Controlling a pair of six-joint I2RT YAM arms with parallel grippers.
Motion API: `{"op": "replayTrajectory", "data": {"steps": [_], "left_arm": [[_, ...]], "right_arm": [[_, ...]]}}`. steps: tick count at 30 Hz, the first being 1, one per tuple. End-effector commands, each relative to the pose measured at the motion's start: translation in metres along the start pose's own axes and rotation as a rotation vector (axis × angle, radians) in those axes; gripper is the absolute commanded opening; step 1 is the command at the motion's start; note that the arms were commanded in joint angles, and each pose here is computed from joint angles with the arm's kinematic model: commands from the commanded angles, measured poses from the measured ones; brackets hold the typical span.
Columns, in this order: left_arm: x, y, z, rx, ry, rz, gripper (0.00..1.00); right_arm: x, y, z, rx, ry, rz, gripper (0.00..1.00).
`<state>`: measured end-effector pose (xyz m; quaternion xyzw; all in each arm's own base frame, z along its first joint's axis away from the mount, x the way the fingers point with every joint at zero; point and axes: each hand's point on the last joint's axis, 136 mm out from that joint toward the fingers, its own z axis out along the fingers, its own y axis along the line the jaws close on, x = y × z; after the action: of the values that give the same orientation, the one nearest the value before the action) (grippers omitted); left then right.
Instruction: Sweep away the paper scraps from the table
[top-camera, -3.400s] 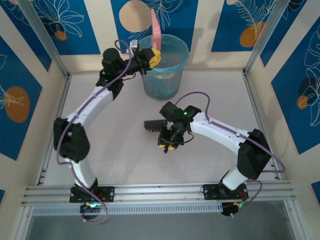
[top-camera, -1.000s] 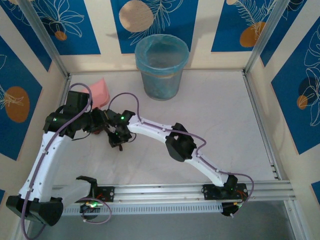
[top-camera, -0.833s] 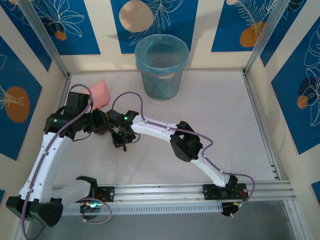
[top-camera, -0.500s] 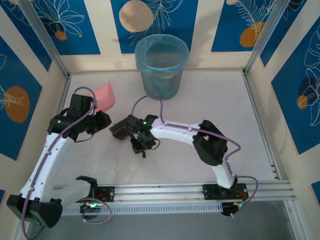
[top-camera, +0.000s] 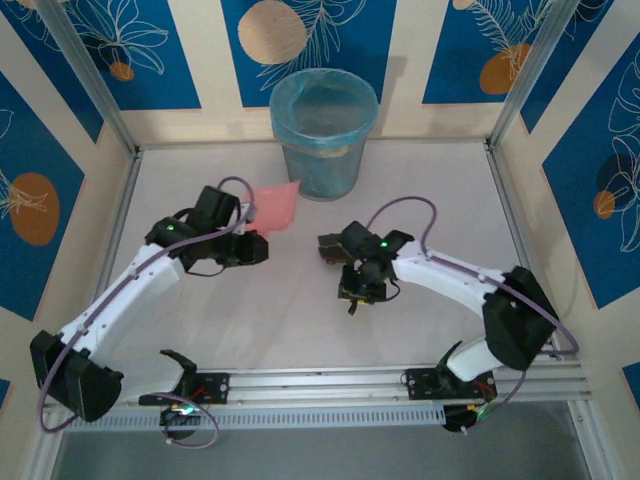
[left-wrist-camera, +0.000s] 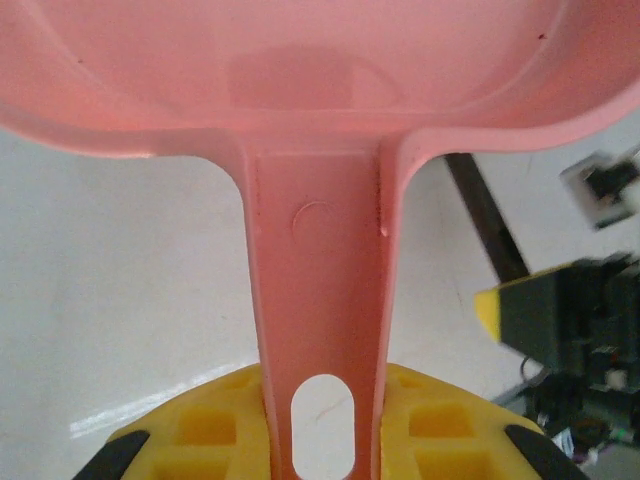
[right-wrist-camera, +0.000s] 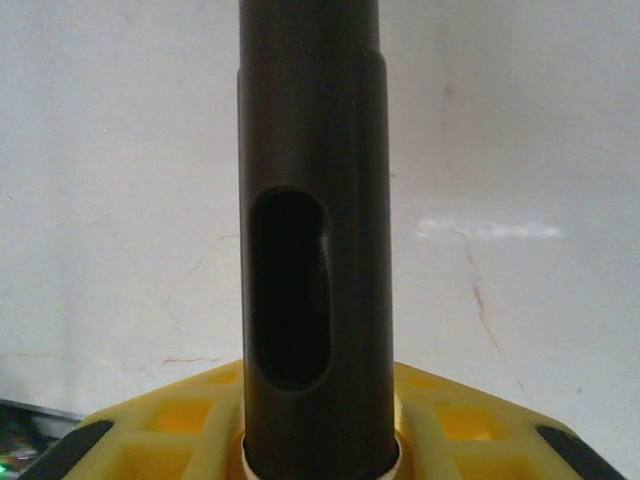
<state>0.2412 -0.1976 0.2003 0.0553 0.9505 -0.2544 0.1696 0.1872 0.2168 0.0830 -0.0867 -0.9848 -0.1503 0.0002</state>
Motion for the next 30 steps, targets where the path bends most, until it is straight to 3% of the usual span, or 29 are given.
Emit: {"op": "replayTrajectory", "data": {"steps": [1,13,30], "left_arm": [[0.008,-0.016,0.011,0.031,0.053,0.129,0.00],[0.062,-0.025,0.063,-0.018,0.325,0.312,0.00],[0.079,-0.034,0.113,-0.080,0.495,0.437,0.00]], "right_arm": [[0.006,-0.004,-0.014,-0.098,0.058,0.205,0.00],[-0.028,-0.002,-0.061,-0.433,0.124,0.484,0.00],[-0.039,-0.008,-0.114,-0.601,0.115,0.536,0.00]]}}
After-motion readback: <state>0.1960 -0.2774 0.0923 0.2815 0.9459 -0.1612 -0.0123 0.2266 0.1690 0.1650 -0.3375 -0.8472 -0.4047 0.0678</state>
